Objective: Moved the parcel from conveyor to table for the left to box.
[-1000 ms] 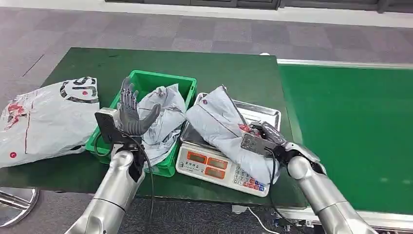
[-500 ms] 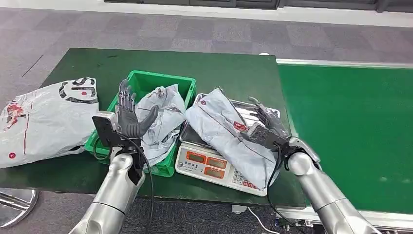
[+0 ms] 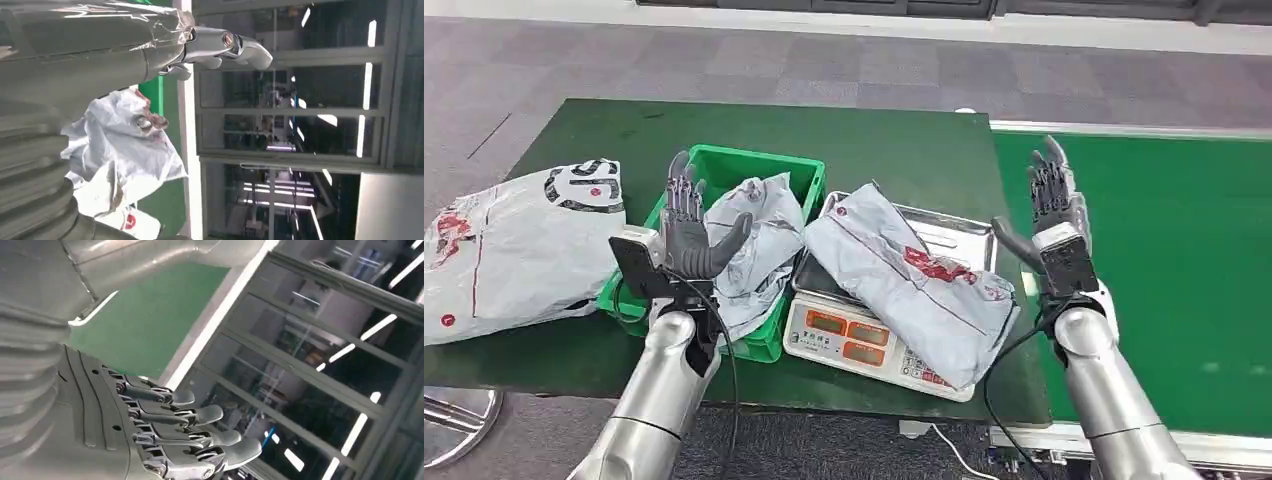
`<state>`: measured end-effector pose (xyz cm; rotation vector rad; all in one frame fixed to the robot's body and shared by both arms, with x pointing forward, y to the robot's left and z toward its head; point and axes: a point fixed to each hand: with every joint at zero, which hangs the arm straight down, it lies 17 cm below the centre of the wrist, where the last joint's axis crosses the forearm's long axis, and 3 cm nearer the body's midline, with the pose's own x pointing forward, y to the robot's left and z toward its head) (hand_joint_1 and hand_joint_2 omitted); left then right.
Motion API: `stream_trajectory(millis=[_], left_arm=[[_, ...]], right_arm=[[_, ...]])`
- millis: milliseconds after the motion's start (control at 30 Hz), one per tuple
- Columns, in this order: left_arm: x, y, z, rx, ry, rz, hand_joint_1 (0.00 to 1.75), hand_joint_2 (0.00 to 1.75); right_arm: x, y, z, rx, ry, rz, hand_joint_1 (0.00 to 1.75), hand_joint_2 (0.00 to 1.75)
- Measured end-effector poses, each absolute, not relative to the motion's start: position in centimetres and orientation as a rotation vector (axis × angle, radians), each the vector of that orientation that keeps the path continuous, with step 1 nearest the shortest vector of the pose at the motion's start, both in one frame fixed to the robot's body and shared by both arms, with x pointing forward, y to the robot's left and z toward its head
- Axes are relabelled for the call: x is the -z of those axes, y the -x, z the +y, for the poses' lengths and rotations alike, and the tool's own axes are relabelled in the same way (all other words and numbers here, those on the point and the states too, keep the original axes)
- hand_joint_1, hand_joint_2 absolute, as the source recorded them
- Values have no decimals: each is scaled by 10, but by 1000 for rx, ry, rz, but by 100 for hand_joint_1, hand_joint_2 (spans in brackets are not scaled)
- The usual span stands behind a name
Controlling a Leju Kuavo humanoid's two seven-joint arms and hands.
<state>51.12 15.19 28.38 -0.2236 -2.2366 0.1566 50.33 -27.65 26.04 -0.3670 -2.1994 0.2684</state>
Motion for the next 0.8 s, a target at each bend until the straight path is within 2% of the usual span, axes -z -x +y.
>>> stream_trajectory(millis=[267,400,500,633,800], left_arm=[[-287,-475,47,246,422,-2259,0,175],[-260,-456,-17,496,502,-2181,0,175],[-218,-450,-55,714,460,-2068,0,175],[-163,-447,-78,872,419,-1868,0,175],[-116,-458,-71,971,321,-1667,0,175]], right_arm=[[-260,-459,-319,-54,343,-2246,0,175],[-259,-438,-326,-3,337,-2258,0,175],[-258,-431,-328,-7,353,-2257,0,175],[-258,-423,-334,10,372,-2248,0,175],[-255,-422,-335,2,372,-2237,0,175]])
